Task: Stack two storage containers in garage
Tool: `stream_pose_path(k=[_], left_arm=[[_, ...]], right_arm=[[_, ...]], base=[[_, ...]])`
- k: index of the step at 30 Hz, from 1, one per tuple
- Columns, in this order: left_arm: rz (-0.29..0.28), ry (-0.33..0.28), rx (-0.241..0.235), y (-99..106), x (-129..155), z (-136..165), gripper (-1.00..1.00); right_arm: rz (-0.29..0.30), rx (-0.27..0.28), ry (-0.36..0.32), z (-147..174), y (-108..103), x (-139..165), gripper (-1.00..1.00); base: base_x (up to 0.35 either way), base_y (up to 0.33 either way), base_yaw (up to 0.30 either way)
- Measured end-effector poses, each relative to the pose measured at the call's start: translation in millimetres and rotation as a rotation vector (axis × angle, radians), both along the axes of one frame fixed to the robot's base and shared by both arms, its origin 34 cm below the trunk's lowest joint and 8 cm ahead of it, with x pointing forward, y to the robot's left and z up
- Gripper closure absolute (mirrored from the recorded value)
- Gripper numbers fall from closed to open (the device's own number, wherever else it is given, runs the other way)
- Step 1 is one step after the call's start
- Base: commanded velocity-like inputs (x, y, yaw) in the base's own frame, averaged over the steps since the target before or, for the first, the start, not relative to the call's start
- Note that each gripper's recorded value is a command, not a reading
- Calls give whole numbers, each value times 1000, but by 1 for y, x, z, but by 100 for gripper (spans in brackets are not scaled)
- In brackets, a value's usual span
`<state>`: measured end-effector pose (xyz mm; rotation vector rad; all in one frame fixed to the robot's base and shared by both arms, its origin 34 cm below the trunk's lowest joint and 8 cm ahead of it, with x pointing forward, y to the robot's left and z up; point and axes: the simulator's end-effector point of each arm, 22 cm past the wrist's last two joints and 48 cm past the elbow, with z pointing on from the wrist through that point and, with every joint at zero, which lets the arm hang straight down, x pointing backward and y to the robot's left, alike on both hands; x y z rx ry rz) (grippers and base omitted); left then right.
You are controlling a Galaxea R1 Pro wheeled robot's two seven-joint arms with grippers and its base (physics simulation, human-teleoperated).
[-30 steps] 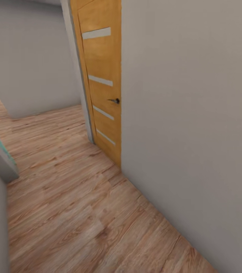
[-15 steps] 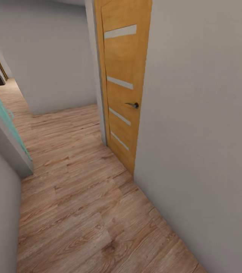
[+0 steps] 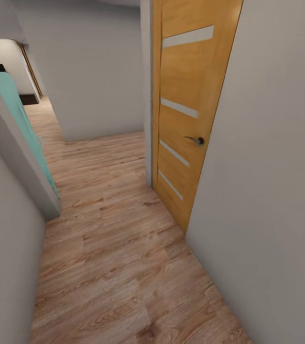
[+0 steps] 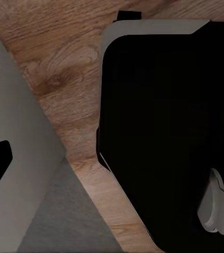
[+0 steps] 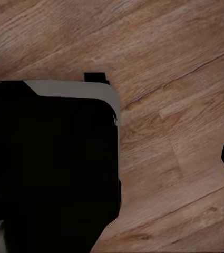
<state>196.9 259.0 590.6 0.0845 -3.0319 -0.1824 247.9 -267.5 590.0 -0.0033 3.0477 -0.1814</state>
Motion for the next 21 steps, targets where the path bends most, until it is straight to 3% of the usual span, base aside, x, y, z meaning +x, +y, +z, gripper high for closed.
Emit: stream_pose_path(k=[21], left_arm=[[0, 0, 0, 0, 0, 0, -100]], right_arm=[[1, 1, 1, 0, 0, -1, -100]], base=[[322, 0, 272]])
